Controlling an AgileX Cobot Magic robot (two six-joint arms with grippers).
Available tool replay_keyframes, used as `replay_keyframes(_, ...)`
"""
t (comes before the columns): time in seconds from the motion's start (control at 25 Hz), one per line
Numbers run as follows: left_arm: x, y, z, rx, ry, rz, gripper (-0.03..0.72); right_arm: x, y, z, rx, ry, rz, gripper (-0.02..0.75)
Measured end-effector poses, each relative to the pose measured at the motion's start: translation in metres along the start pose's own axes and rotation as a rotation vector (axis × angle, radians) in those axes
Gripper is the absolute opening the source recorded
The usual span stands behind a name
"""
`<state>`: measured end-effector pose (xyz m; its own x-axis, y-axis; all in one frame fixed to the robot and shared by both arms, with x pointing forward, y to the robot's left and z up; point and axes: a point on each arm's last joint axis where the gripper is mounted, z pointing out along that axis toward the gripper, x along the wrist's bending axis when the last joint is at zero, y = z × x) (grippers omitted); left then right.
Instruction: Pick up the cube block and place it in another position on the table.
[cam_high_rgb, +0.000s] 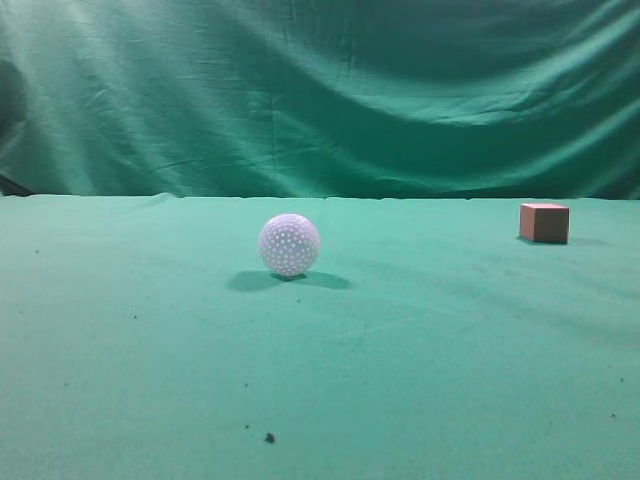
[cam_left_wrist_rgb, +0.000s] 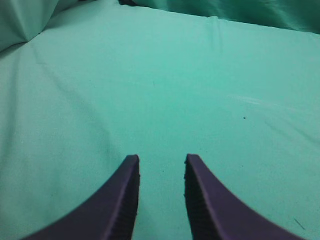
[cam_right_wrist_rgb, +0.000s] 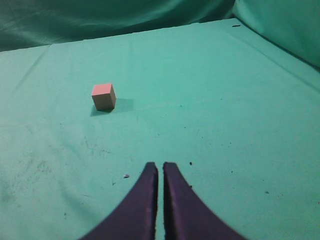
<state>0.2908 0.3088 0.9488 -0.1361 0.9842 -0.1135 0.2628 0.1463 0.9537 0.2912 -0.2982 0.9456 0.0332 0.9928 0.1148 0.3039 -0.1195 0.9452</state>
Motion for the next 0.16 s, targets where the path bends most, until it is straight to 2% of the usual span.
replay_keyframes(0.16,0.0000,0.0000,0.0000,0.000,0.000,0.000,0.262,0.0000,0.0000,0.0000,0.000,0.000,0.001,0.000)
